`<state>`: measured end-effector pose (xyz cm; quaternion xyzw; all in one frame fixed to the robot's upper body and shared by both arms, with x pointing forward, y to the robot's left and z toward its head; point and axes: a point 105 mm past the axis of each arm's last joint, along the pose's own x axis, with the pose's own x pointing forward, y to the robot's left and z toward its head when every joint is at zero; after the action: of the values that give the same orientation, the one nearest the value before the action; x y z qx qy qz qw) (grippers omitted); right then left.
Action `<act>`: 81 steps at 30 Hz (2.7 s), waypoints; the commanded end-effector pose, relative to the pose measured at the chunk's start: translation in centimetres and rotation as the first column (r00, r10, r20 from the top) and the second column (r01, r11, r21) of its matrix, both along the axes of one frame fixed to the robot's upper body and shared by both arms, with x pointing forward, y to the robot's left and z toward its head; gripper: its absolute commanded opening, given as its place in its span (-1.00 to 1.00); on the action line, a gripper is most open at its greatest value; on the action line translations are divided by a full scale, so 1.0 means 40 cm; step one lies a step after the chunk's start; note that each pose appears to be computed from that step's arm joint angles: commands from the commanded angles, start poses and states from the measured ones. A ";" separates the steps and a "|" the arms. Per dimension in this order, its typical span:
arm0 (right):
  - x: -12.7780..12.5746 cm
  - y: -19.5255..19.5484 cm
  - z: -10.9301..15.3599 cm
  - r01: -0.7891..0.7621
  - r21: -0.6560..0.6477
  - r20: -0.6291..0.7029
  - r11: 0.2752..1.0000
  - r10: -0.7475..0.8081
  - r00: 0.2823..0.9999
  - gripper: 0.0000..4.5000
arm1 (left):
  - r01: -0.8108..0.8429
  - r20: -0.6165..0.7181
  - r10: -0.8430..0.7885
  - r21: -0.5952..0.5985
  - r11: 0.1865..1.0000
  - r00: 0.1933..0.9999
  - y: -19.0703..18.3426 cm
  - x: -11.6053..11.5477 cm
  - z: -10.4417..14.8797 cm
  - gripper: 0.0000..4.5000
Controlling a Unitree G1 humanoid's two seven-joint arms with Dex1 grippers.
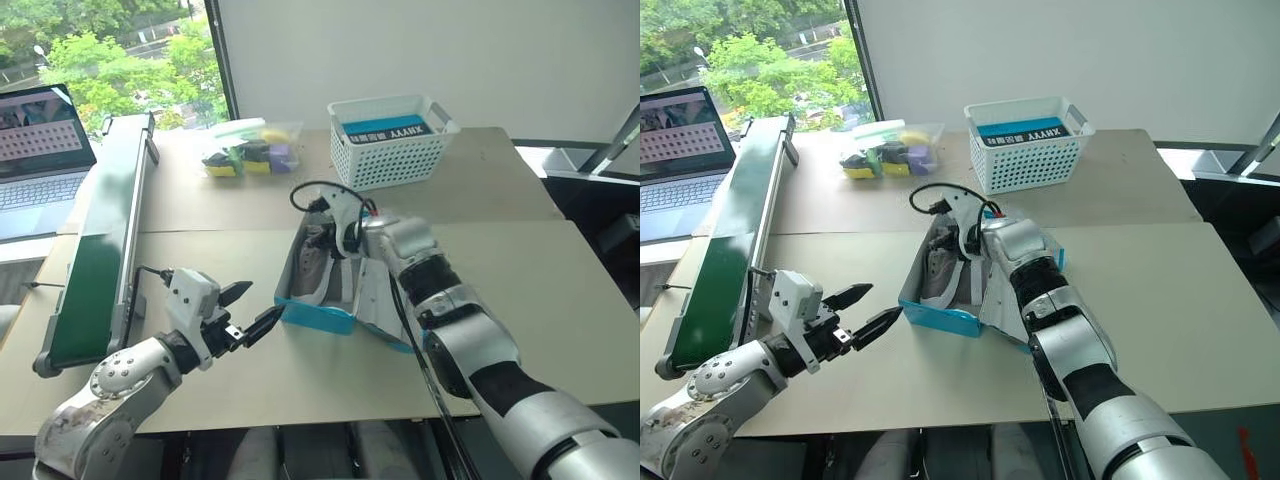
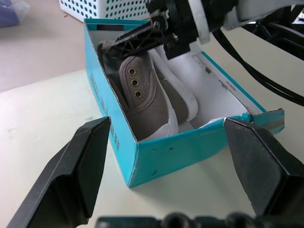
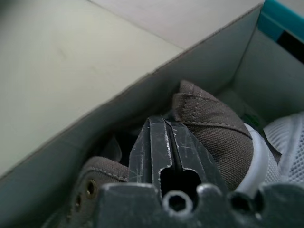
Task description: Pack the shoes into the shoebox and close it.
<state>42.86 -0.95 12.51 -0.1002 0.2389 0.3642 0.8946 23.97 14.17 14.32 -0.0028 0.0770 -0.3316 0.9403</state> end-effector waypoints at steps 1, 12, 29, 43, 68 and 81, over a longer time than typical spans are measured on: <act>0.016 -0.017 -0.019 -0.003 -0.075 0.021 0.997 0.005 1.000 -0.99 | 0.010 0.038 -0.010 -0.001 1.000 0.999 -0.008 -0.013 0.026 0.79; -0.005 0.036 0.117 -0.187 -0.018 0.108 0.982 0.188 0.976 -0.99 | -0.015 0.034 0.015 -0.002 1.000 0.999 -0.004 -0.013 0.026 0.79; -0.390 -0.165 0.327 -0.716 0.209 0.103 0.666 0.713 0.693 -0.99 | 0.046 0.049 -0.047 0.012 0.999 0.998 -0.004 -0.010 0.029 0.79; -0.474 -0.304 -0.047 -0.266 0.032 -0.264 0.963 0.265 0.927 -0.99 | 0.219 0.005 -0.222 0.132 0.967 0.975 0.032 0.002 0.022 0.79; -0.432 -0.516 -0.339 0.928 0.263 -0.505 0.265 -0.781 0.366 -0.99 | 0.323 0.078 -0.356 0.273 0.906 0.931 0.081 0.091 -0.013 0.79; -0.351 -0.482 -0.264 0.754 0.589 -0.793 -0.291 -0.390 0.468 -0.99 | 0.317 0.088 -0.348 0.254 0.914 0.933 0.060 0.083 -0.014 0.79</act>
<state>28.01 -23.54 1.92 0.5994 0.1089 -0.0935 0.7875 27.46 17.26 12.87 0.1333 0.0716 -0.4692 0.8700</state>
